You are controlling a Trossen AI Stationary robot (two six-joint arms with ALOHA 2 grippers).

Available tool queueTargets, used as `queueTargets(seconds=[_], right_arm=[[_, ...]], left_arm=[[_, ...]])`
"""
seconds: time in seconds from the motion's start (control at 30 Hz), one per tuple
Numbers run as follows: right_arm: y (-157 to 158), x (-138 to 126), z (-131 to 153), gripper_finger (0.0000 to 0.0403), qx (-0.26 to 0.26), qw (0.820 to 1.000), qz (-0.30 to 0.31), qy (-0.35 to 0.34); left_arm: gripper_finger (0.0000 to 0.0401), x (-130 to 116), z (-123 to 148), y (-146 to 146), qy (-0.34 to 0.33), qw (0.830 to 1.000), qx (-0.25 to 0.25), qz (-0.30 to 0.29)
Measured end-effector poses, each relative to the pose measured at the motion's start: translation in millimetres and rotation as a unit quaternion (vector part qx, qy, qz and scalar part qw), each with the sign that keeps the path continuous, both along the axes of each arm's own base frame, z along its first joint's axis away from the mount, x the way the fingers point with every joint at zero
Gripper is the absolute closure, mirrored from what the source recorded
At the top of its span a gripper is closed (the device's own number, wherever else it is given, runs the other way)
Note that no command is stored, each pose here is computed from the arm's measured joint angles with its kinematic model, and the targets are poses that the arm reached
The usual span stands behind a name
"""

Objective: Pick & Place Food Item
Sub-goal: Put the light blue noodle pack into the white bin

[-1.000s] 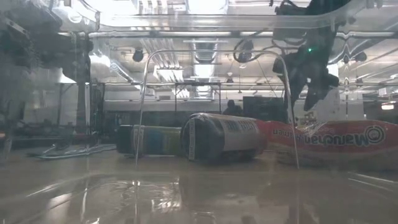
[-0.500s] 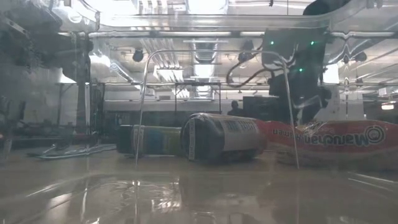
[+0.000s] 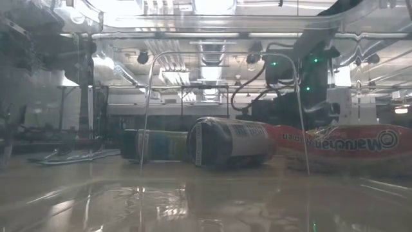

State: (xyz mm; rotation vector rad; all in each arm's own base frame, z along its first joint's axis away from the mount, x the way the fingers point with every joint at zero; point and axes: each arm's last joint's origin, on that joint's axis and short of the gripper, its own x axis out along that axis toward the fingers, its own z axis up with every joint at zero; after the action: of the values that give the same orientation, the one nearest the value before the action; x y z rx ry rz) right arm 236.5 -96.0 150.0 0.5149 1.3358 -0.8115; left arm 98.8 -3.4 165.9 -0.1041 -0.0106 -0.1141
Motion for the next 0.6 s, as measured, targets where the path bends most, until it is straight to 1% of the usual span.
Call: queueTargets(seconds=[0.27,0.43,0.5,0.6], right_arm=[[-4.3,-1.8,-9.5,0.0037,0.048,0.999,0.0,0.004],[-5.4,-1.7,-12.7,0.0038,0.054,0.999,0.0,0.009],[-5.1,-2.1,-12.1,0.0047,0.055,0.998,0.001,0.007],[-4.6,-2.7,-9.8,0.0079,0.053,0.999,0.002,0.001]], left_arm=[[0.0401,0.0,-0.1,0.0,0.0,1.0,0.0,0.0],[0.0401,0.0,-0.2,0.0,0.0,1.0,0.0,0.0],[0.0401,0.0,0.0,0.0,0.0,1.0,0.0,0.0],[0.0401,0.0,-0.1,0.0,0.0,1.0,0.0,0.0]])
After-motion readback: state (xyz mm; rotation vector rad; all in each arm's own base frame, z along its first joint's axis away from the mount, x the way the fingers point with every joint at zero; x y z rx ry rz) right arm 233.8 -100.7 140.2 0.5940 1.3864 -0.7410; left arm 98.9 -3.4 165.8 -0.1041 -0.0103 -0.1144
